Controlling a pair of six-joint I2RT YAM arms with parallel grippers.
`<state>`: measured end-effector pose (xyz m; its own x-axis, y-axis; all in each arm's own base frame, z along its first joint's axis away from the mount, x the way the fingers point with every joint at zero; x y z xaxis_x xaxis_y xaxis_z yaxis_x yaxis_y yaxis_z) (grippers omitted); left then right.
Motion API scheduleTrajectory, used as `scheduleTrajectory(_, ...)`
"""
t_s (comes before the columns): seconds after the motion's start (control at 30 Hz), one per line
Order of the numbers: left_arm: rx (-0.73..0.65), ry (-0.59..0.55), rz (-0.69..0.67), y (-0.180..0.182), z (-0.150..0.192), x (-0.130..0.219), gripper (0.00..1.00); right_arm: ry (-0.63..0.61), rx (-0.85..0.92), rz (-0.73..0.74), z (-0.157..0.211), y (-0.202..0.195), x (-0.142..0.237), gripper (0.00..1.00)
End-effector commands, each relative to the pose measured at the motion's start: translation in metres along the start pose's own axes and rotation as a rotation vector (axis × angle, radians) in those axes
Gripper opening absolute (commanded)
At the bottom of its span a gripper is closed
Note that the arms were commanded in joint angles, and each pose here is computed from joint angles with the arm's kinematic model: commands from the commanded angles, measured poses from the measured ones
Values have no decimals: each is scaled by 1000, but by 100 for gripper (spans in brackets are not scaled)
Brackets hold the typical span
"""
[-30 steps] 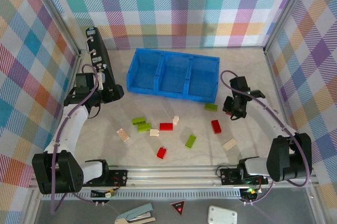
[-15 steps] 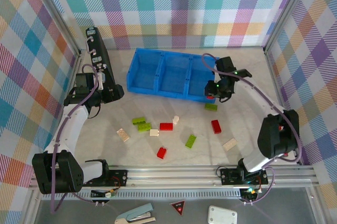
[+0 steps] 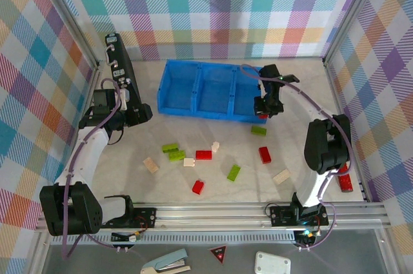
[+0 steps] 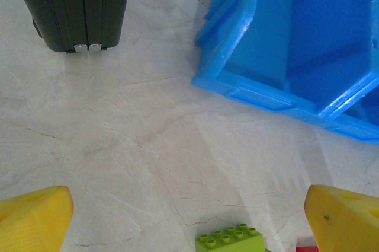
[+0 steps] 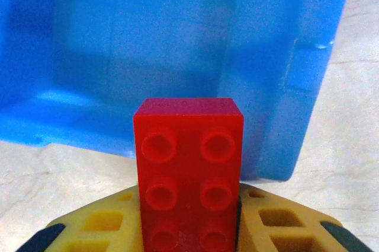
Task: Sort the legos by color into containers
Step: Rotate the container at the top-center of the table, then place the lego in the container.
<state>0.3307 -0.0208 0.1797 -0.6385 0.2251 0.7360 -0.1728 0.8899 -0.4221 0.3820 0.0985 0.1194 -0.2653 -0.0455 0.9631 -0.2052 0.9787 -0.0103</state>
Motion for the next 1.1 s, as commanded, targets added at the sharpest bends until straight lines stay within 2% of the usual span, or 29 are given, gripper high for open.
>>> scheduleTrajectory(0.0, 7, -14, 9, 0, -7, 6, 100, 10, 16, 111, -6, -31, 5, 23)
scheduleTrajectory(0.2, 7, -12, 10, -1, -7, 6, 100, 3, -9, 131, -21, -45, 6, 22)
scheduleTrajectory(0.47, 9, 0, 9, 0, -6, 3, 100, -57, -36, -37, -50, -15, 9, 22)
scheduleTrajectory(0.8, 11, 5, 9, 0, -5, 2, 100, -40, -17, -58, -82, -6, -24, 22)
scheduleTrajectory(1.07, 12, 14, 6, 1, -5, 0, 100, -18, 7, -24, -110, -10, -66, 23)
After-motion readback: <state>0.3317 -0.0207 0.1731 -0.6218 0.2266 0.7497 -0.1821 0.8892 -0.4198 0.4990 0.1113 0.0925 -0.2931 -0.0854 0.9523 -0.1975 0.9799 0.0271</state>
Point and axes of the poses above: each hand's point on the last joint's axis, 136 mm out from that joint toward the fingers, its own x axis back along the fingers, its own y axis along the line the jaws close on, z = x × y, the point moved 1 cm from there along x, back along the fingers, and after that the axes turned 7 degrees about x, right-handed, at the moved point
